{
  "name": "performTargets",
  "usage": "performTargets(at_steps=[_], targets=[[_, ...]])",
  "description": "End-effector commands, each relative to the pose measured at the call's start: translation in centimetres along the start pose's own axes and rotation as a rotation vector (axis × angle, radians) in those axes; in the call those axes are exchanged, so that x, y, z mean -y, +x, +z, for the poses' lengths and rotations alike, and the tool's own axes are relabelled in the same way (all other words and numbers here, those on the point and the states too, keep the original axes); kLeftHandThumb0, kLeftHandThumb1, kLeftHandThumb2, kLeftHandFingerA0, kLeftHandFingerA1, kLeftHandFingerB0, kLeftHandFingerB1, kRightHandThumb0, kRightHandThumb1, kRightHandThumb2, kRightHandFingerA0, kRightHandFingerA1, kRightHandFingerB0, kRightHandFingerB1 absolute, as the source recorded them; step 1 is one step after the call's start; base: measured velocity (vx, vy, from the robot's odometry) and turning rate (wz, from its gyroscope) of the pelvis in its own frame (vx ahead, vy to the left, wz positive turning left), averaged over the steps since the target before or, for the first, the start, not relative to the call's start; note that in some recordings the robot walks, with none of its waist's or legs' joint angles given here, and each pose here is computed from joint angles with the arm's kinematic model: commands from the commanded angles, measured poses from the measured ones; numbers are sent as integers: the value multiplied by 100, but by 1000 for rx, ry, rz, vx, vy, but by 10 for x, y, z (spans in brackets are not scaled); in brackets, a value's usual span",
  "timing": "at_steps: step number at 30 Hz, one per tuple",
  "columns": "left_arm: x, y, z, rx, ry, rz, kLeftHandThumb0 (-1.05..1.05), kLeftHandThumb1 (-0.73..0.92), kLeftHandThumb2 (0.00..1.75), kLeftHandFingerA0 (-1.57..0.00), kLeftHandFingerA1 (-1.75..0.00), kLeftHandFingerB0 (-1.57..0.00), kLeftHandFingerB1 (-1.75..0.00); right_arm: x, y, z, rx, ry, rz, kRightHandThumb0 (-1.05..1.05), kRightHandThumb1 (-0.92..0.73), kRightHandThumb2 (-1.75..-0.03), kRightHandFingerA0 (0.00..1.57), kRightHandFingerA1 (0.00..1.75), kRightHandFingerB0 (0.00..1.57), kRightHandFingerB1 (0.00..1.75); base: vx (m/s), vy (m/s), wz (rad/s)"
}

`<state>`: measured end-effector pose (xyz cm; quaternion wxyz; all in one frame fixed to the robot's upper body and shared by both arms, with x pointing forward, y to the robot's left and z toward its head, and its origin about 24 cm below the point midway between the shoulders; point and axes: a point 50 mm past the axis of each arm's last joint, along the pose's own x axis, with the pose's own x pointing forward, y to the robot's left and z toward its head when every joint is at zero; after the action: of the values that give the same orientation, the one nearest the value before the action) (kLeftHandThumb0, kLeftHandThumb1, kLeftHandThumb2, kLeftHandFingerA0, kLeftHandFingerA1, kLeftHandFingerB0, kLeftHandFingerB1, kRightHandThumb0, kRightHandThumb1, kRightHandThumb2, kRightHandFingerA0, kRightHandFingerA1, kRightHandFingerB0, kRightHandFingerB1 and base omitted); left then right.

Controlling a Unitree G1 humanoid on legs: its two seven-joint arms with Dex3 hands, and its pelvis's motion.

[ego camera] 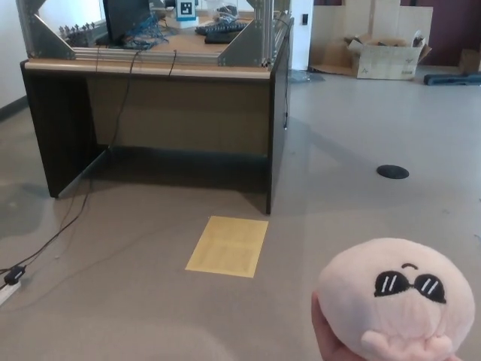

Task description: The robot extends its left hand to pick up an emotional support dumpling from the palm of a person and brings its hand down by its side. Then it extends its arm again to hand the dumpling back to the person.

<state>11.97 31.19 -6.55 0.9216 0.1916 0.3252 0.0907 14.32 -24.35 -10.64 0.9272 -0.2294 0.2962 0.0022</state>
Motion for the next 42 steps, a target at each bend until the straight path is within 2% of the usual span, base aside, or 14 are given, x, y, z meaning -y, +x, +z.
performTargets(at_steps=[1, 3, 4, 6, 7, 8, 11, 12, 15, 22, 26, 34, 41, 42], targets=[[-32, -10, 44, 310, -80, 14, -36, 49, 62, -33, -42, -28, -36, 17, 0, 42, 373, -31, -84, -57, -72, -62, 61, 48, 32, 31, 0, 0, 0], [-33, -11, 45, 316, -83, 12, -36, 49, 62, -33, -42, -28, -36, 17, 0, 42, 378, -30, -85, -57, -72, -62, 61, 48, 32, 31, 0, 0, 0], [-40, -11, 69, 406, -55, -8, -21, 35, 88, -13, -52, -9, -50, 18, 2, 46, 387, -25, -91, -55, -72, -62, 61, 49, 33, 31, 0, 0, 0], [-60, -23, 140, 658, 30, -118, -24, 30, 83, -6, -49, 0, -47, 20, 6, 52, 410, -22, -102, -56, -72, -62, 62, 51, 33, 32, 0, 0, 0], [-63, -27, 155, 707, 48, -154, -24, 30, 83, -6, -49, 0, -47, 21, 7, 53, 414, -25, -103, -56, -72, -62, 62, 51, 33, 32, 0, 0, 0], [-69, -31, 172, 761, 87, -181, -47, 39, 59, -14, -41, -7, -29, 21, 8, 54, 419, -25, -103, -58, -72, -62, 63, 51, 34, 32, 0, 0, 0], [-76, -40, 199, 839, 150, -226, -47, 39, 59, -14, -41, -7, -29, 21, 9, 56, 428, -25, -105, -58, -72, -62, 63, 51, 34, 32, 0, 0, 0], [-84, -67, 262, 976, 346, -304, -54, 38, 63, -12, -40, -9, -25, 20, 11, 59, 430, -18, -99, -57, -72, -62, 62, 50, 33, 31, 0, 0, 0], [-84, -72, 270, 985, 370, -318, -54, 38, 63, -12, -40, -9, -25, 20, 11, 59, 432, -18, -99, -57, -72, -62, 62, 50, 33, 31, 0, 0, 0], [-33, -163, 397, 1243, 874, -512, -56, 33, 77, 0, -16, 0, -18, 19, 19, 72, 451, -9, -98, -55, -72, -62, 60, 49, 32, 31, 0, 0, 0], [-15, -179, 423, 1305, 939, -555, -60, 40, 78, 0, 0, 0, -3, 23, 27, 84, 473, -23, -109, -54, -72, -62, 61, 50, 32, 31, 0, 0, 0], [18, -206, 462, 1379, 1063, -600, -44, 24, 75, 0, -23, 0, -19, 29, 40, 106, 506, -16, -123, -50, -71, -61, 61, 49, 33, 32, 0, 0, 0], [60, -222, 473, 1361, 1199, -712, -50, 30, 77, 0, -12, 0, -13, 27, 43, 109, 498, 15, -84, -49, -72, -61, 57, 49, 31, 32, 0, 0, 0], [69, -225, 474, 1346, 1237, -734, -85, 32, 61, 0, -3, 0, -9, 26, 45, 110, 499, -3, -96, -57, -74, -62, 58, 53, 32, 31, 0, 0, 0]])
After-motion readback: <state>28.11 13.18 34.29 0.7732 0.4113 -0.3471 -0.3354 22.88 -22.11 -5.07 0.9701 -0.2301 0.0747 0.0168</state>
